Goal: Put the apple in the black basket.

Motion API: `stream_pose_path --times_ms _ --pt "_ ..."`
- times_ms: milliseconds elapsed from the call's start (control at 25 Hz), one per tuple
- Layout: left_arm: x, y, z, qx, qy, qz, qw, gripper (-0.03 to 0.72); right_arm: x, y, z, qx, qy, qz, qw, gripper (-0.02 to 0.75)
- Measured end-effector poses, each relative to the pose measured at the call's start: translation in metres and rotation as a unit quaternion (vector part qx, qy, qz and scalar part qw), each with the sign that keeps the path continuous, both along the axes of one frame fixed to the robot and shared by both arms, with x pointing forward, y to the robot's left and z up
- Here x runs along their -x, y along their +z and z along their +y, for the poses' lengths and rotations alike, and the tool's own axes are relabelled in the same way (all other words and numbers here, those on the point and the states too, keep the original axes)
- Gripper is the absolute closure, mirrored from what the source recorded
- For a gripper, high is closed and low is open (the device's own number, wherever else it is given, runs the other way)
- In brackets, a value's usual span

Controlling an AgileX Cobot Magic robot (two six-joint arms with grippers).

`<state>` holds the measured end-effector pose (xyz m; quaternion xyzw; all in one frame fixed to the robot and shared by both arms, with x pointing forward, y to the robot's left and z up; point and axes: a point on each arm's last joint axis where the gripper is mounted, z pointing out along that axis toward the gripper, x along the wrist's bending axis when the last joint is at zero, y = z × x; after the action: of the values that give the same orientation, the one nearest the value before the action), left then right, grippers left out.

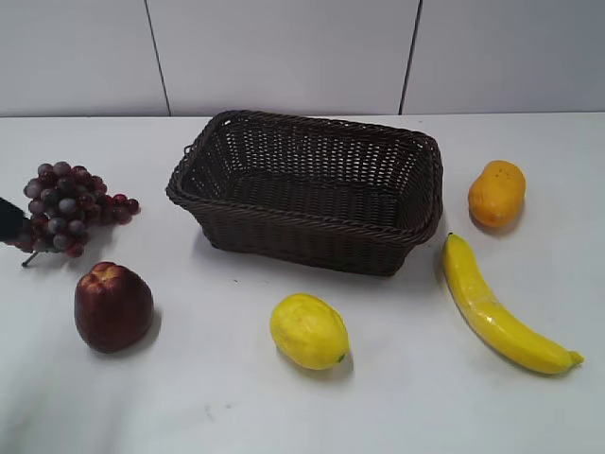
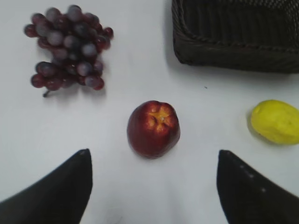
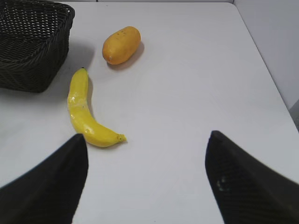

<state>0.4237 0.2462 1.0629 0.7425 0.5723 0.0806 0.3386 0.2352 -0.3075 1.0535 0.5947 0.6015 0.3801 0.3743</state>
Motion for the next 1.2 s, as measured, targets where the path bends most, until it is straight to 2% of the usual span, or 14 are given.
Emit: stream_pose_path --times_ms 80,280,520,680,840,960,1000,1080,1200 --pt "-0.023 -0.018 -0.014 -0.019 -0.033 0.047 0.998 0.071 0.000 0.000 0.000 0.000 0.000 0.000 1.000 0.150" --pt "-0.062 -0.058 -0.052 -0.082 -0.110 0.095 0.986 0.074 0.000 0.000 0.000 0.000 0.000 0.000 1.000 0.150" --pt "-0.092 -0.108 -0.064 -0.117 -0.124 0.161 0.972 0.074 0.000 0.000 0.000 0.000 0.000 0.000 1.000 0.150" --pt "-0.100 -0.130 -0.065 -0.129 -0.126 0.186 0.966 0.076 0.000 0.000 0.000 0.000 0.000 0.000 1.000 0.150" --pt "-0.101 -0.129 -0.066 -0.129 -0.128 0.187 0.965 0.097 0.000 0.000 0.000 0.000 0.000 0.000 1.000 0.150" --pt "-0.102 -0.122 -0.067 -0.130 -0.140 0.203 0.960 0.097 0.000 0.000 0.000 0.000 0.000 0.000 1.000 0.150" --pt "-0.103 -0.114 -0.069 -0.127 -0.146 0.206 0.959 0.097 0.000 0.000 0.000 0.000 0.000 0.000 1.000 0.150" --pt "-0.108 -0.089 -0.072 -0.118 -0.151 0.183 0.964 0.098 0.000 0.000 0.000 0.000 0.000 0.000 1.000 0.150" --pt "-0.123 -0.033 -0.081 -0.078 -0.142 0.096 0.982 0.099 0.000 0.000 0.000 0.000 0.000 0.000 1.000 0.150"
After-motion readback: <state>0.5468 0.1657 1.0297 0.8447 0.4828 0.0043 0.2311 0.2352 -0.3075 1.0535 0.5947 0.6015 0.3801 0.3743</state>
